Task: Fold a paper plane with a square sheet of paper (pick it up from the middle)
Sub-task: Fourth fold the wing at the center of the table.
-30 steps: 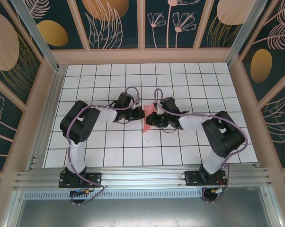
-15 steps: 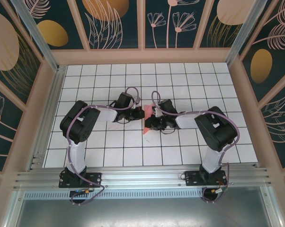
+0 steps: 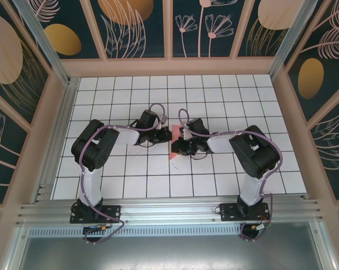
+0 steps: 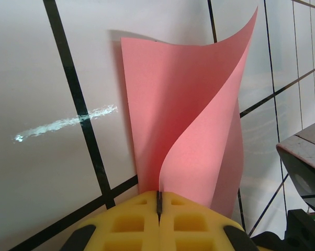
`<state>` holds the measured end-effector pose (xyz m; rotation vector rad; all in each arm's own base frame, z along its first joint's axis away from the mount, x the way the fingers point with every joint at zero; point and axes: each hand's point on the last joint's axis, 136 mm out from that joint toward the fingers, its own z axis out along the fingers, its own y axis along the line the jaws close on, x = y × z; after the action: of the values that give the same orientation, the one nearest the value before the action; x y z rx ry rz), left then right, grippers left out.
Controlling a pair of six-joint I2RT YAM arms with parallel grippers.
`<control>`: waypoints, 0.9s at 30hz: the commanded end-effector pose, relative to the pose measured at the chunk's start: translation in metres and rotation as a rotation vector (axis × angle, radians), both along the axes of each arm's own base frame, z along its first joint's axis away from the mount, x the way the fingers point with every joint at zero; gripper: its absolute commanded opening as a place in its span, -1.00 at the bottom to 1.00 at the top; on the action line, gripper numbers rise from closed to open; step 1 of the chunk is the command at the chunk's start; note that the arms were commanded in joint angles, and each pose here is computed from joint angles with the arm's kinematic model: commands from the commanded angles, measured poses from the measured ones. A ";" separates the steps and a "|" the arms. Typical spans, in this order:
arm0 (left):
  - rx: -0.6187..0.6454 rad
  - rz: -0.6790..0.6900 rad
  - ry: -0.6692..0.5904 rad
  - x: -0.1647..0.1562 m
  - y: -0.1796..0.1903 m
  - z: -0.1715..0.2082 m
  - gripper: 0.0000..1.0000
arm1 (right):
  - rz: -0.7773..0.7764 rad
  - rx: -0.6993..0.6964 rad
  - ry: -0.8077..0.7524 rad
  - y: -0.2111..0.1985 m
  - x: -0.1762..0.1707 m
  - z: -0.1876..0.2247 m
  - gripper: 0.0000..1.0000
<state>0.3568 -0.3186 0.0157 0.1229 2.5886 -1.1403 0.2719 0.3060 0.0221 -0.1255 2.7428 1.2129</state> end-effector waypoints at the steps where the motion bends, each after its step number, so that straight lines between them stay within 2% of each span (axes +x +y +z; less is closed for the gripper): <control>1: 0.135 0.058 0.079 -0.010 0.025 -0.053 -1.00 | 0.015 -0.024 0.026 0.002 -0.006 -0.010 -0.61; 7: 0.141 0.067 0.086 -0.011 0.027 -0.057 -1.00 | 0.007 0.004 0.018 0.007 -0.003 -0.003 -0.61; 13: 0.144 0.074 0.089 -0.013 0.028 -0.060 -1.00 | 0.039 0.148 -0.080 0.015 -0.007 0.043 -0.62; 27: 0.148 0.080 0.092 -0.013 0.029 -0.061 -1.00 | 0.048 0.069 -0.010 0.020 -0.015 0.006 -0.64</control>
<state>0.3569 -0.3186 0.0155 0.0998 2.5805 -1.1536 0.2562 0.3197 0.0320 -0.1769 2.6990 1.3136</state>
